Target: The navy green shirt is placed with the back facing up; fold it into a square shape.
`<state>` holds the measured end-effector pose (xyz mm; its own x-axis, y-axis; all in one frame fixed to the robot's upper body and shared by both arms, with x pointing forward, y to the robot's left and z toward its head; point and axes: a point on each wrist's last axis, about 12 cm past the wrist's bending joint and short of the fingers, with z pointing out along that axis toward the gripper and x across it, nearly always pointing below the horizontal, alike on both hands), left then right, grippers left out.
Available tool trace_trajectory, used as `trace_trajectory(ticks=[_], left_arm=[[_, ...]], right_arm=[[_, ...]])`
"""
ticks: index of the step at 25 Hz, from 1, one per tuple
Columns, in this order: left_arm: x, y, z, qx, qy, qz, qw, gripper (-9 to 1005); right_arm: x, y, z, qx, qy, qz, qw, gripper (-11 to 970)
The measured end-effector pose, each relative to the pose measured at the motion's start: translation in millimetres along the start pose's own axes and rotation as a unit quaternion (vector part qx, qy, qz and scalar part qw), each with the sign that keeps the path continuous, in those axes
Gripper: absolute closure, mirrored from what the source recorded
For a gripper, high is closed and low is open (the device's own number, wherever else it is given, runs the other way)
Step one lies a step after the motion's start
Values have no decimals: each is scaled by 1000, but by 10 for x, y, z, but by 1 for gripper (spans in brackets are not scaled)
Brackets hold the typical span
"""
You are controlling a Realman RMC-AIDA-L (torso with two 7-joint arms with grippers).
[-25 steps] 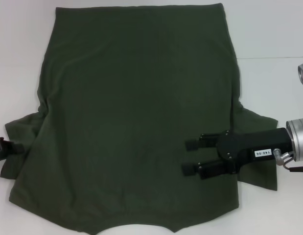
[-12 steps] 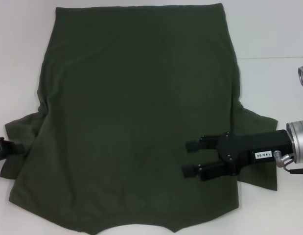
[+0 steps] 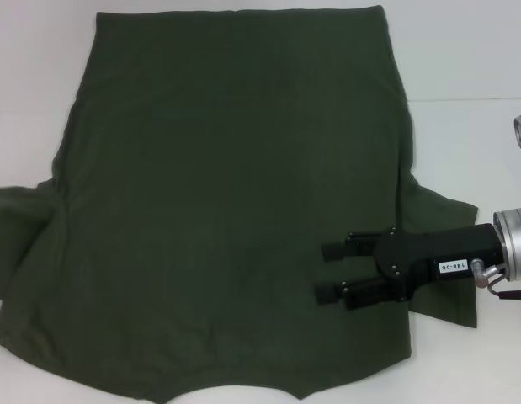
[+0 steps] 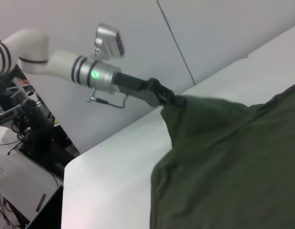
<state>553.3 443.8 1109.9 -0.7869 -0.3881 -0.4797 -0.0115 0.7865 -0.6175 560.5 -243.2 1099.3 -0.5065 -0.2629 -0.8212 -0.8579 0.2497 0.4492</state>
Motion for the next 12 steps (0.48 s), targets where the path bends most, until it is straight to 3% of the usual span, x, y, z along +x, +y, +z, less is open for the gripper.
trace_trajectory(ticks=[4,12], left_arm=[[-156,-77,-35,-4,11,12,1000,986],[-505,-401,-25,-1,46,22,999,983]], right_arm=[[8,-6,1,3,0,1,1000,18],[10,-12,-4,5,1,1,1000,18]])
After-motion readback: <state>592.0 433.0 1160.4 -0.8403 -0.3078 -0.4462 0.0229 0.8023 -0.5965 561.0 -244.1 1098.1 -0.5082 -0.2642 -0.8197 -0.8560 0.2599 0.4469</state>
